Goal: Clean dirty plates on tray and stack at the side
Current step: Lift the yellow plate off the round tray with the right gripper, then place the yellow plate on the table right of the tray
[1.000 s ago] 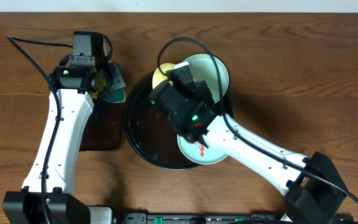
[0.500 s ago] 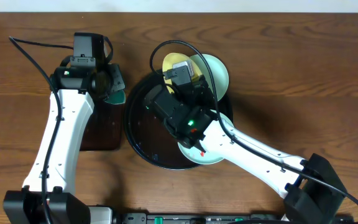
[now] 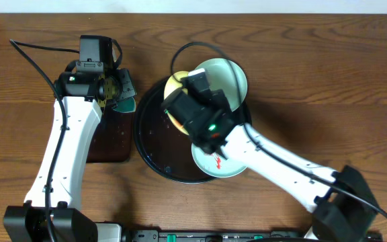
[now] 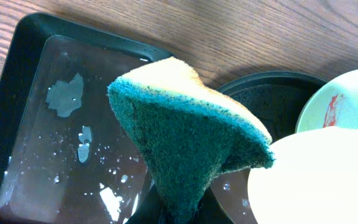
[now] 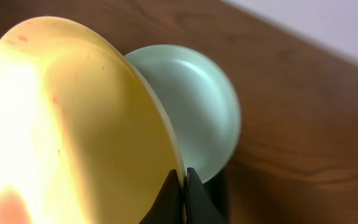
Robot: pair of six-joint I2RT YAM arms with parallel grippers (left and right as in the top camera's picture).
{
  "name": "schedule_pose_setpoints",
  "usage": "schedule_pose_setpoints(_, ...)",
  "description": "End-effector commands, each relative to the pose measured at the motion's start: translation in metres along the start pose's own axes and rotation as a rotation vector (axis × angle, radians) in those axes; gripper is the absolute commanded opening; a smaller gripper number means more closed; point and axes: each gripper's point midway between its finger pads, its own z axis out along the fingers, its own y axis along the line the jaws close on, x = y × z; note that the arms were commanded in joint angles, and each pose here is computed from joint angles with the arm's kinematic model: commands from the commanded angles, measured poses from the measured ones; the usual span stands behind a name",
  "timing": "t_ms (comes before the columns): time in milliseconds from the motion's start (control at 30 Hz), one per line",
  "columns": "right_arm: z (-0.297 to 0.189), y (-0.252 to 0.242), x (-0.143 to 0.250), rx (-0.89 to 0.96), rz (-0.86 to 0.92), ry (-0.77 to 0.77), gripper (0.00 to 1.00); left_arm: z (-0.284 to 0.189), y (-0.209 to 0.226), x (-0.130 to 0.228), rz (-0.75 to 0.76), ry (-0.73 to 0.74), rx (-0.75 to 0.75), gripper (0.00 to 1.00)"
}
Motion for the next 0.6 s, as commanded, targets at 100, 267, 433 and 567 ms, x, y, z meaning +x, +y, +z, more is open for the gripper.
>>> schedule_pose_setpoints(100,-0.023,-0.05,-0.035,-0.368,0.317,0.057,0.01,0.004,0.004,0.002,0.014,0.007,-0.018,0.07)
schedule_pose_setpoints(267,-0.006,-0.144,-0.014,-0.368,0.535,0.175,0.01,0.004,0.004,0.002,0.014,0.007,-0.017,0.07)
schedule_pose_setpoints(433,0.017,-0.241,0.049,-0.177,0.7,0.335,0.01,0.004,0.004,0.002,0.013,0.007,-0.018,0.07)
schedule_pose_setpoints(567,0.029,-0.279,0.093,-0.093,0.8,0.429,0.01,0.004,0.004,0.002,0.014,0.007,-0.017,0.07)
